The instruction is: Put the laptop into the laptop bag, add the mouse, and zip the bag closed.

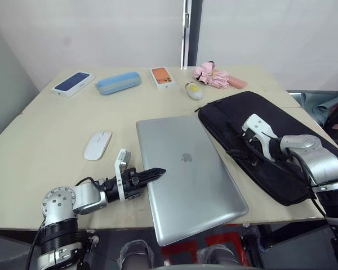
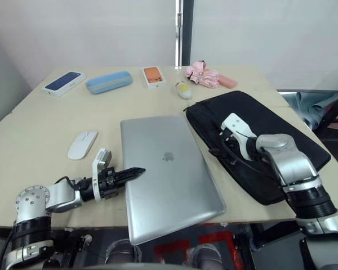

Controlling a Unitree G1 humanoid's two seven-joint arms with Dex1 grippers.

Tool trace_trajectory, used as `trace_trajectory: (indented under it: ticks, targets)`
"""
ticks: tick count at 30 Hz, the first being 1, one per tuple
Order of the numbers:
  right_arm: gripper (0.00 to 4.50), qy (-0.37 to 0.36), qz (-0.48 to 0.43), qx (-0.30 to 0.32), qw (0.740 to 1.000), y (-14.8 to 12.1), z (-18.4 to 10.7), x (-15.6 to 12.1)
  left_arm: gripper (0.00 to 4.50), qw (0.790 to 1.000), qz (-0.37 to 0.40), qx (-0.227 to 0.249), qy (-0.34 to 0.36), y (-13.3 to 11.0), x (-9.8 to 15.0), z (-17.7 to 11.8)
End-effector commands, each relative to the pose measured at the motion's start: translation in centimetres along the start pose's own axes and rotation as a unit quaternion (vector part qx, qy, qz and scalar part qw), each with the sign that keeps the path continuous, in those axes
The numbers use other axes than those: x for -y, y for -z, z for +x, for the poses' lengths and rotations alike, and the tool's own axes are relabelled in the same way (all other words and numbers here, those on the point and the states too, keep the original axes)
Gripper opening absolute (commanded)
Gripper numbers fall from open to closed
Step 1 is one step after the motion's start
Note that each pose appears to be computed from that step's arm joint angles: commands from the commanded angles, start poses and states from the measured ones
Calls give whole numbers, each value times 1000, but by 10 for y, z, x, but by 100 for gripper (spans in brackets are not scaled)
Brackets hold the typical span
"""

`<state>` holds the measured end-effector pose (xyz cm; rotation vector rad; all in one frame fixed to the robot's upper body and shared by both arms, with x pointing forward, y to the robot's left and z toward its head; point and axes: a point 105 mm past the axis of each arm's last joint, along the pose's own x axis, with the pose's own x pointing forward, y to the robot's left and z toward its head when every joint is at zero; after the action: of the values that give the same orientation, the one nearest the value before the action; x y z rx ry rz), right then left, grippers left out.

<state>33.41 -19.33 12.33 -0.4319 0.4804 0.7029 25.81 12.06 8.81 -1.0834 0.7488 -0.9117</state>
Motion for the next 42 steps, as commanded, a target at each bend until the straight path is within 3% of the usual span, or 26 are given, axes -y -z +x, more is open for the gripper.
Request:
trace_trajectory:
  ticks: [1, 4, 5, 13, 18, 29, 34, 42]
  targets:
    - [446, 13, -31, 7, 999, -7, 1, 1, 32, 999, 29, 17, 34, -6, 17, 1]
    - [446, 20, -68, -14, 997, 3, 5, 2, 32, 999, 31, 18, 35, -8, 18, 1]
    - [422, 21, -81, -21, 996, 6, 6, 2, 32, 999, 32, 19, 35, -8, 19, 1]
    - [161, 19, -77, -15, 997, 11, 10, 0, 32, 999, 33, 20, 36, -8, 21, 0]
    - [3, 37, -9, -4, 999, 13, 8, 9, 32, 998, 33, 18, 39, -6, 22, 0]
    - [3, 6, 135, 85, 987, -19, -14, 18, 32, 997, 31, 39, 54, -19, 31, 1]
    - [3, 4, 137, 106, 985, -35, -26, 26, 32, 997, 20, 40, 56, -20, 31, 5]
    - [3, -23, 140, 128, 982, -57, -22, 10, 32, 997, 20, 31, 66, -23, 35, 15]
